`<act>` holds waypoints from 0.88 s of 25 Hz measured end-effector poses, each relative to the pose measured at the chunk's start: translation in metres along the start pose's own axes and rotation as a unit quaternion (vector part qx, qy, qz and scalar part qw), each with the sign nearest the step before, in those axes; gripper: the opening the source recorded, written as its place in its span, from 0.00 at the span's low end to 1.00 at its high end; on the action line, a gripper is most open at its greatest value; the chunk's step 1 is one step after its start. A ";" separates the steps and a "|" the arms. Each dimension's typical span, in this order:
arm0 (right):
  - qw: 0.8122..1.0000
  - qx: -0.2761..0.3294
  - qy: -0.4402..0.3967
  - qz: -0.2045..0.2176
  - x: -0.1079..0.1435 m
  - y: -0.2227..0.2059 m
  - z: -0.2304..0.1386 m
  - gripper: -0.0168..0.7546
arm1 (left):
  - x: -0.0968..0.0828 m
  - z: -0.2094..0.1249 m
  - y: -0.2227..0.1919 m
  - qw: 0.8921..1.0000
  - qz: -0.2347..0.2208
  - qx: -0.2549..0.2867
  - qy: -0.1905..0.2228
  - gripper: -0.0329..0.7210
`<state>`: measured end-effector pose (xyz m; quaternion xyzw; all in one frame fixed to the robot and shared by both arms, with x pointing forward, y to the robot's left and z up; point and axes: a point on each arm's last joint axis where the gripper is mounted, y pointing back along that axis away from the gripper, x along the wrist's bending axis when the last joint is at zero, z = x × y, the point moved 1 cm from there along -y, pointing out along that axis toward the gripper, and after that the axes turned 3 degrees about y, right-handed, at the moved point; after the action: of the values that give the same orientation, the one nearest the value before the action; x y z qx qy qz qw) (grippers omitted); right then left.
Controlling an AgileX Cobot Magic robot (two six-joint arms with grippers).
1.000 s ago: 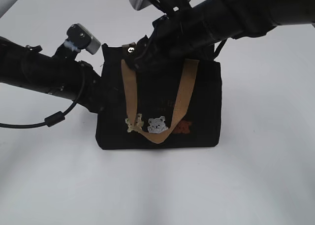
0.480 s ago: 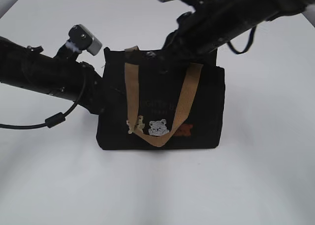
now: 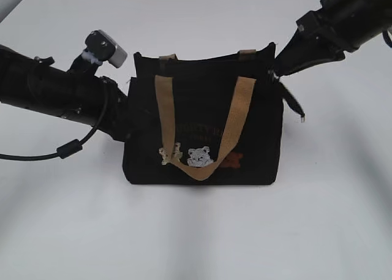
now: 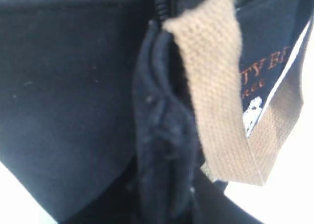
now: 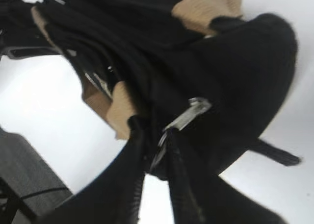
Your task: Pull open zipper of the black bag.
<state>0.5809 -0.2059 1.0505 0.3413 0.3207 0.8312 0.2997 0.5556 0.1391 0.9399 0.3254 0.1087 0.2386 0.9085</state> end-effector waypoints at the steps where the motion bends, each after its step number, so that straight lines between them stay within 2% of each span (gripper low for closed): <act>1: 1.000 0.010 0.002 0.012 0.004 -0.001 -0.002 0.29 | 0.000 0.000 0.001 1.000 0.000 0.004 0.009 0.28; 3: 0.999 0.025 0.000 0.030 0.012 0.002 -0.004 0.50 | -0.002 0.001 0.006 0.999 0.002 0.015 0.035 0.47; 4: 0.999 0.033 -0.006 0.037 0.015 0.004 -0.006 0.56 | -0.003 0.003 0.011 0.998 0.004 0.022 0.052 0.55; 6: 0.998 0.049 -0.023 0.032 0.020 0.012 -0.009 0.60 | -0.008 0.008 0.025 0.996 0.009 0.034 0.088 0.62; 9: 0.995 0.084 -0.048 -0.014 0.023 0.028 -0.018 0.60 | -0.014 0.012 0.048 0.985 0.030 0.069 0.155 0.57; 11: 0.991 0.099 -0.063 -0.058 0.026 0.042 -0.025 0.59 | -0.014 0.011 0.063 0.967 0.066 0.083 0.233 0.51; 13: 0.986 0.107 -0.070 -0.110 0.032 0.060 -0.042 0.57 | -0.015 0.006 0.082 0.952 0.104 0.090 0.273 0.47; 15: 0.978 0.123 -0.079 -0.151 0.038 0.071 -0.067 0.55 | -0.020 0.000 0.101 0.943 0.135 0.092 0.289 0.46; 17: 0.970 0.133 -0.078 -0.189 0.049 0.085 -0.100 0.54 | -0.033 -0.003 0.124 0.941 0.153 0.078 0.293 0.45; 19: 0.963 0.138 -0.069 -0.222 0.058 0.097 -0.133 0.53 | -0.048 -0.004 0.146 0.939 0.166 0.053 0.295 0.45; 22: 0.960 0.119 -0.054 -0.249 0.075 0.107 -0.178 0.53 | -0.076 -0.007 0.179 0.937 0.177 0.007 0.303 0.45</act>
<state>0.3718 -0.2766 1.0581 0.3288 0.4752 0.6665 0.4710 0.4226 0.2258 1.0527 0.2583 0.3209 0.4818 0.7734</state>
